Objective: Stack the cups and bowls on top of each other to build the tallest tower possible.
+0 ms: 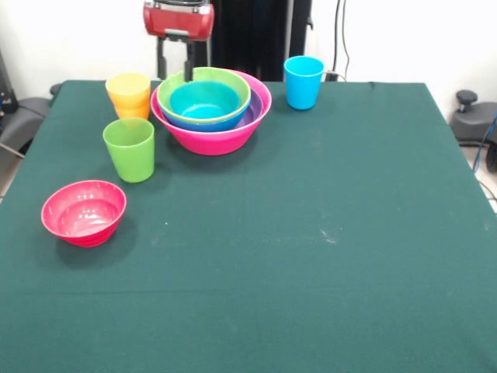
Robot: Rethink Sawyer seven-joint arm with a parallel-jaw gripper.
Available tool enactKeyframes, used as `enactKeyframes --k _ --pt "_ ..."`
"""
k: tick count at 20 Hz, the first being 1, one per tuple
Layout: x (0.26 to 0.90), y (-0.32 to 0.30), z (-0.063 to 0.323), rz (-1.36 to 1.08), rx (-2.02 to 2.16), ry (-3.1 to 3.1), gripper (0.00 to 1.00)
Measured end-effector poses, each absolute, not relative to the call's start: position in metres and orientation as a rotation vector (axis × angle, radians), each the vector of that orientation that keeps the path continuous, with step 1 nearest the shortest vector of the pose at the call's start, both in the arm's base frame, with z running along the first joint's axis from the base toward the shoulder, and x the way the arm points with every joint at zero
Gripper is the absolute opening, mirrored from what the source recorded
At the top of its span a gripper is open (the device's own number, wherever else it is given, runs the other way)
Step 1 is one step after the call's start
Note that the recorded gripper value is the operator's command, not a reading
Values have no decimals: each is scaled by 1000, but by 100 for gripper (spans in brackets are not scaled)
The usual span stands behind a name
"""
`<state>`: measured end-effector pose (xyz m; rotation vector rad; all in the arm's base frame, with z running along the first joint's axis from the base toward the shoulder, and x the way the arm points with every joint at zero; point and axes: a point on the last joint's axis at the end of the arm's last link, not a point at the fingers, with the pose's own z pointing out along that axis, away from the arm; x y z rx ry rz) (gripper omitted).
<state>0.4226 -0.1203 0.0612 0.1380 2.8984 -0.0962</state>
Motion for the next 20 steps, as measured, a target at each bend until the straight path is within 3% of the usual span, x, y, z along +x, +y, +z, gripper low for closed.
enactKeyframes --k 20 --pt "462 -151 52 -17 221 2955 0"
